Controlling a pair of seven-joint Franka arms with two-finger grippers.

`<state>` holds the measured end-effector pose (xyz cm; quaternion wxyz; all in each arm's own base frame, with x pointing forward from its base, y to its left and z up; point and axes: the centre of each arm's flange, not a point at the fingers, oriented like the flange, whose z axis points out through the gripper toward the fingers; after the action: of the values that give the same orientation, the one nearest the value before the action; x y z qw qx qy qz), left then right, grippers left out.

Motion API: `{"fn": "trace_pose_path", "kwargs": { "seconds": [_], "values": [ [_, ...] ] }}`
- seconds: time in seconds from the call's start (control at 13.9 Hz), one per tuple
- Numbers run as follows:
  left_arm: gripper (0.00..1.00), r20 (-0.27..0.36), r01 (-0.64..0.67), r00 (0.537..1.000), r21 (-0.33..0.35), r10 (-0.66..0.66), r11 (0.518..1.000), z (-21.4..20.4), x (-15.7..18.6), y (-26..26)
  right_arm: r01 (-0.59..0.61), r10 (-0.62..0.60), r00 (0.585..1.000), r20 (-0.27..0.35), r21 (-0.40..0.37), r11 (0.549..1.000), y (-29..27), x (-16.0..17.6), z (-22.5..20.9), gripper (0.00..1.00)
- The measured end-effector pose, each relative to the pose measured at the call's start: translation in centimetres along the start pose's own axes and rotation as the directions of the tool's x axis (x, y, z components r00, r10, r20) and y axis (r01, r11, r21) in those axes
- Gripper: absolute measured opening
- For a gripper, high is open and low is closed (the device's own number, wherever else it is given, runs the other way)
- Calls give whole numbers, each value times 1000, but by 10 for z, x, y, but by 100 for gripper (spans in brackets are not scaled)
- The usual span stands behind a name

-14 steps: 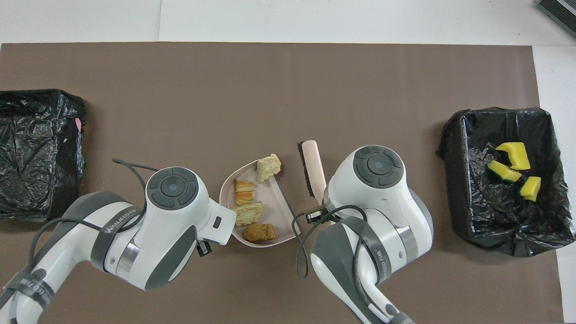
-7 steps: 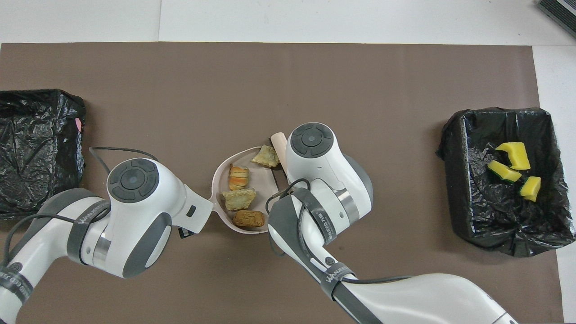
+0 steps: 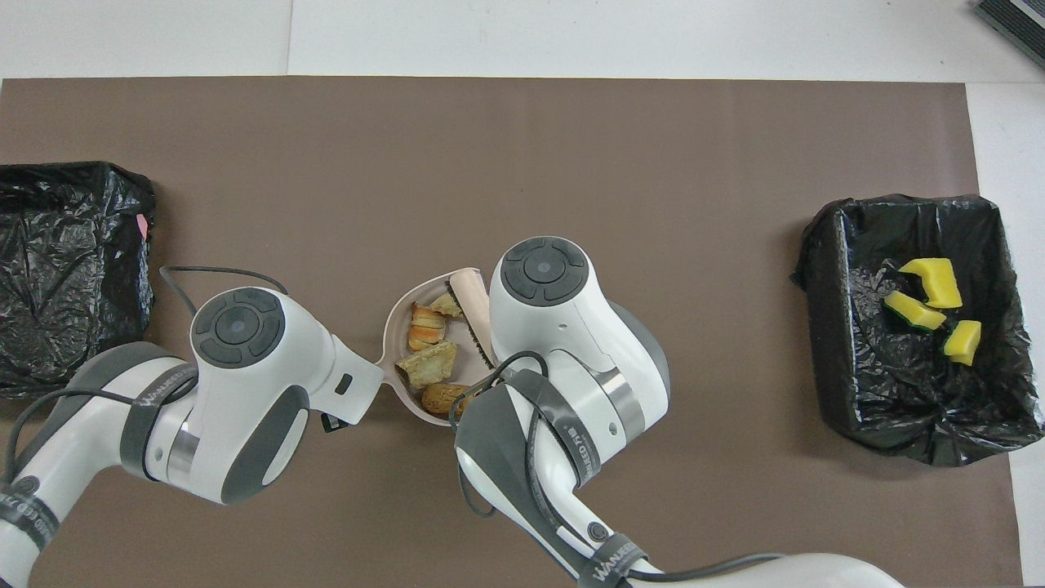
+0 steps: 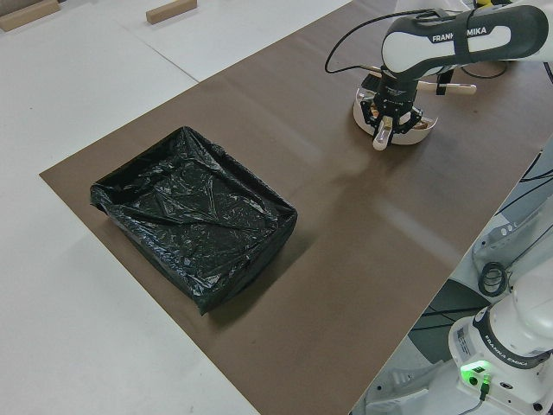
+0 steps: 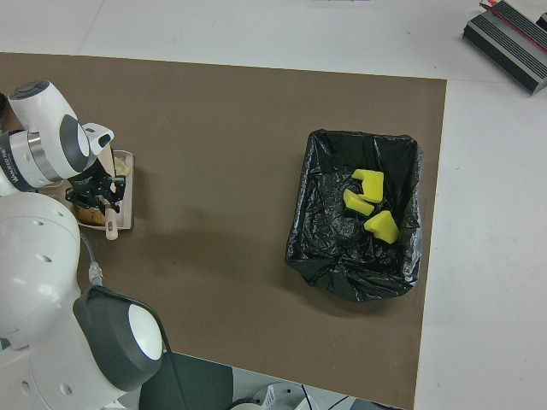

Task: Sweep and dump trash in bin
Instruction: 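Carry the dustpan with the left gripper to the bin while the right gripper withdraws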

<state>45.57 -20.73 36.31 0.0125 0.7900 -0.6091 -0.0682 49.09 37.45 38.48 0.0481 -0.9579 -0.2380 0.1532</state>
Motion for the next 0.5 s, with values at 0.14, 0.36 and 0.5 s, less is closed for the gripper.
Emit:
{"fn": "trace_pose_path", "kwargs": {
  "seconds": [0.14, 0.36, 0.5],
  "values": [
    [33, -23, -7, 1000, -18, 6, 1000, 0, -2, -2, -79, 79, 996, 46, 4, 997, 28, -8, -9, 26],
    [33, -99, -60, 994, -53, 54, 997, 1, -16, -14, -230, 229, 971, 71, 4, 973, 60, -36, -49, 26],
    [33, -143, -87, 987, -64, 77, 994, 1, -30, -25, -330, 330, 942, 63, -12, 944, 49, -58, -65, 26]
  ]
}}
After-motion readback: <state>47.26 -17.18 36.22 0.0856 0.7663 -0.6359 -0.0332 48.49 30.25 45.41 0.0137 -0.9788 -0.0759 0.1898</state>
